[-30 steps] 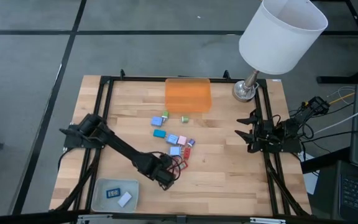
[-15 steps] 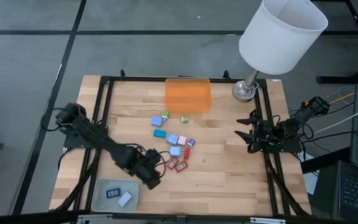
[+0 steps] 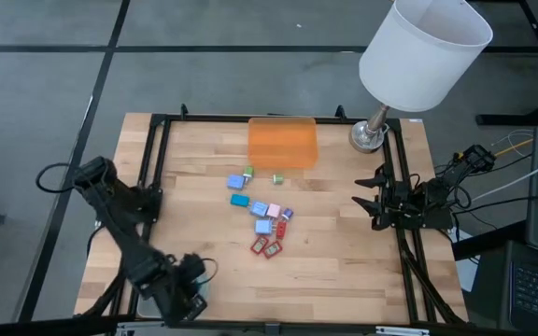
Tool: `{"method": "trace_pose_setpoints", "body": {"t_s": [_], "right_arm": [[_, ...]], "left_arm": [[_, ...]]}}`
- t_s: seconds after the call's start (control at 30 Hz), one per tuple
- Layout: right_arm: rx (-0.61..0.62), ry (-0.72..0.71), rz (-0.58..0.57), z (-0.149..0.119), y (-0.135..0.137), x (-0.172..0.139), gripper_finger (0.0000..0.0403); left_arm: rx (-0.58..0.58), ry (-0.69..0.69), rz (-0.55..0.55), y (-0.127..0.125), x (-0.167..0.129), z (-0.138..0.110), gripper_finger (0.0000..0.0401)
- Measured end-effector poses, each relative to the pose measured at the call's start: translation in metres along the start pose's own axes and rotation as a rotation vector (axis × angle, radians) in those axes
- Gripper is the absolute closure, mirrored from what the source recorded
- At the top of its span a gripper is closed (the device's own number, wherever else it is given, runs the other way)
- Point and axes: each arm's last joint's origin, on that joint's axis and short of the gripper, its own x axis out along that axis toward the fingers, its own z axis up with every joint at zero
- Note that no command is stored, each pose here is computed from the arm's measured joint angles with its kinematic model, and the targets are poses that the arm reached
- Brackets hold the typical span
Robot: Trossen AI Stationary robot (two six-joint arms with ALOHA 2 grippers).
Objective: Pick & Place Office items
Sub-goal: Put the bottom blue digital timer into the gray bin, then put the blue digital timer into the gray bin
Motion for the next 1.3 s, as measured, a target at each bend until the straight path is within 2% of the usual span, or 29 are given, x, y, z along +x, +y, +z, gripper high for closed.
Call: {"method": "trace_pose_setpoints", "body": {"t_s": [0.27, 0.6, 0.73, 1.1, 1.3], "right_arm": [[0.010, -0.001, 0.000, 0.000, 0.000, 0.000, 0.0162], [0.012, -0.001, 0.000, 0.000, 0.000, 0.000, 0.0162], [0.012, -0.001, 0.000, 0.000, 0.000, 0.000, 0.0162], [0.008, -0.001, 0.000, 0.000, 0.000, 0.000, 0.0162], [0.008, -0.001, 0.000, 0.000, 0.000, 0.000, 0.0162]], "left_arm": [[-0.058, -0.026, 0.082, 0.006, 0.017, -0.037, 0.0342], [-0.069, 0.005, 0.204, 0.006, 0.051, -0.047, 0.0271], [0.000, -0.030, 0.206, 0.007, 0.054, -0.046, 0.0256], [0.136, -0.280, 0.191, 0.000, 0.058, -0.010, 0.0274], [0.051, -0.377, 0.184, -0.005, 0.062, 0.026, 0.0294]]}}
